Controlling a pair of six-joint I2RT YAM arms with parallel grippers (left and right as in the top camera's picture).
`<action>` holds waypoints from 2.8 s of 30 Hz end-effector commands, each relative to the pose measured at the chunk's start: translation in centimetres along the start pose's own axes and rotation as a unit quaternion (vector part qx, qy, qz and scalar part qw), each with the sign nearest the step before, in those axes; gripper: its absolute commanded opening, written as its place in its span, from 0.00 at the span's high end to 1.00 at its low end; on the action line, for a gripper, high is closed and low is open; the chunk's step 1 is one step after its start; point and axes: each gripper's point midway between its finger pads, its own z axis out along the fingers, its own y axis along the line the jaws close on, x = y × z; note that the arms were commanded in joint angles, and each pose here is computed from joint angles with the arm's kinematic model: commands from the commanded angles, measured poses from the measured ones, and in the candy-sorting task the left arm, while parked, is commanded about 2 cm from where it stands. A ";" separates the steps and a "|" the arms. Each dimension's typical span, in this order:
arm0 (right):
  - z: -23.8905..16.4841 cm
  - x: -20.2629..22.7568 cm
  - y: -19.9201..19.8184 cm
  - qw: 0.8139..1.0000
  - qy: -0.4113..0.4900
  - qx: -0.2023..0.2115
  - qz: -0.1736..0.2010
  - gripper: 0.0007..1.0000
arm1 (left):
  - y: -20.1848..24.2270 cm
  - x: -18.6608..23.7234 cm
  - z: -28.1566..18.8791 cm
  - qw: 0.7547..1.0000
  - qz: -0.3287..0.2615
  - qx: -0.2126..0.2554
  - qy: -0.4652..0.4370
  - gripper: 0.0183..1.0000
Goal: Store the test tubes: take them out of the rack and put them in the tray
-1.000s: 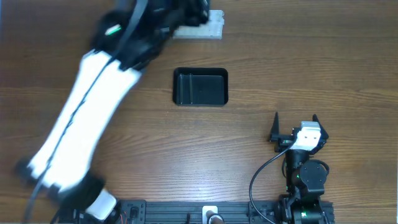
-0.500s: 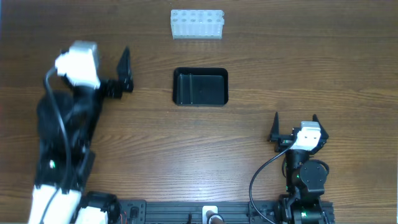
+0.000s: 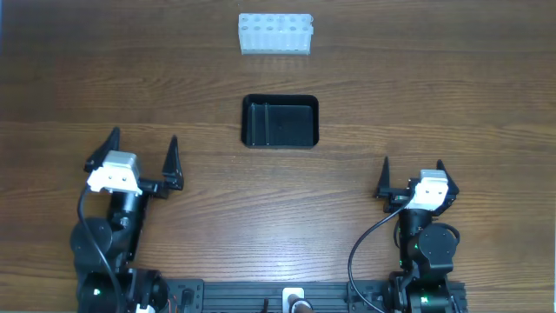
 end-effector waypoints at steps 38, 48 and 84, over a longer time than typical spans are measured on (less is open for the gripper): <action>0.0 0.3 0.0 1.000 0.003 -0.001 -0.003 0.01 | -0.5 9.4 -1.6 0.998 0.003 0.015 0.058 0.00; 0.0 0.3 0.0 1.000 0.003 -0.001 -0.003 0.01 | -0.5 9.4 -1.6 0.998 0.003 0.015 0.058 0.00; 4.6 -9.0 1.1 0.999 0.000 -0.032 0.032 0.01 | -0.5 9.4 -1.6 0.998 0.003 0.015 0.058 0.00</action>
